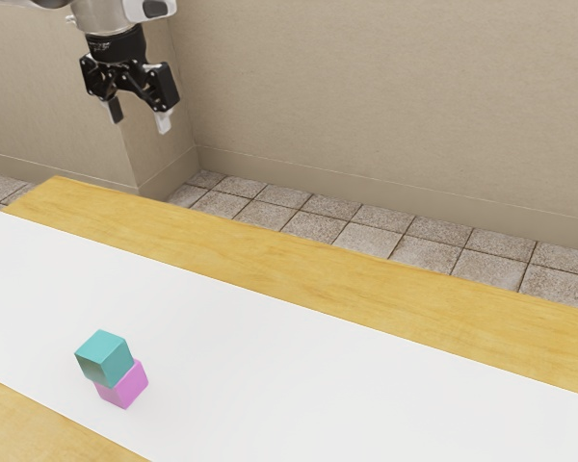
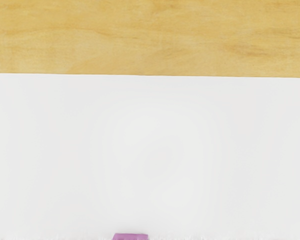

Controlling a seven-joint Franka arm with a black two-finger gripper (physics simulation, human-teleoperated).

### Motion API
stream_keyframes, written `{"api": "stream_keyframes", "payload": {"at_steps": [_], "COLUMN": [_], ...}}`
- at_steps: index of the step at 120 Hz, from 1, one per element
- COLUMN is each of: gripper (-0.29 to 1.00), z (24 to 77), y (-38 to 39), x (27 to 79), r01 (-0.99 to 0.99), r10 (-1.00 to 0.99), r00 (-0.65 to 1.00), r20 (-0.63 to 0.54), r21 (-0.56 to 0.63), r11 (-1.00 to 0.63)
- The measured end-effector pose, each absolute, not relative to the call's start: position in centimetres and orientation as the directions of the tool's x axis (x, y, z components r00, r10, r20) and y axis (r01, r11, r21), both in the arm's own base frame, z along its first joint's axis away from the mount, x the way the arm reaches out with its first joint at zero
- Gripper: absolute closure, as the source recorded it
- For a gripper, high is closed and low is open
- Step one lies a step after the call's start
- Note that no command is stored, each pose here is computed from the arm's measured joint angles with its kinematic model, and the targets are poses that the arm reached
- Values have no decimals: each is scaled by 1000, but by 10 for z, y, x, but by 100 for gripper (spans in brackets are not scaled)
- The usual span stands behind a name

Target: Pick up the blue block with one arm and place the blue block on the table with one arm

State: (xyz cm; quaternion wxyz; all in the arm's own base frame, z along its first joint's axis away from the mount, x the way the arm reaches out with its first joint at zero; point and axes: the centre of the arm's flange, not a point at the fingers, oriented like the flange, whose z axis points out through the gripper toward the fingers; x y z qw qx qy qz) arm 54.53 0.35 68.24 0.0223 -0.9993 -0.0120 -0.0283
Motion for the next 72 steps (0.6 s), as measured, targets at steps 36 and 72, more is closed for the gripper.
{"api": "stream_keyframes", "payload": {"at_steps": [36,72], "gripper": [0,0], "z": [773,771], "y": [4,-3], "x": [519,524], "r01": [45,38], "r10": [37,33], "r00": [982,989], "r20": [187,144], "r21": [-36,-38], "r11": [-998,-999]}}
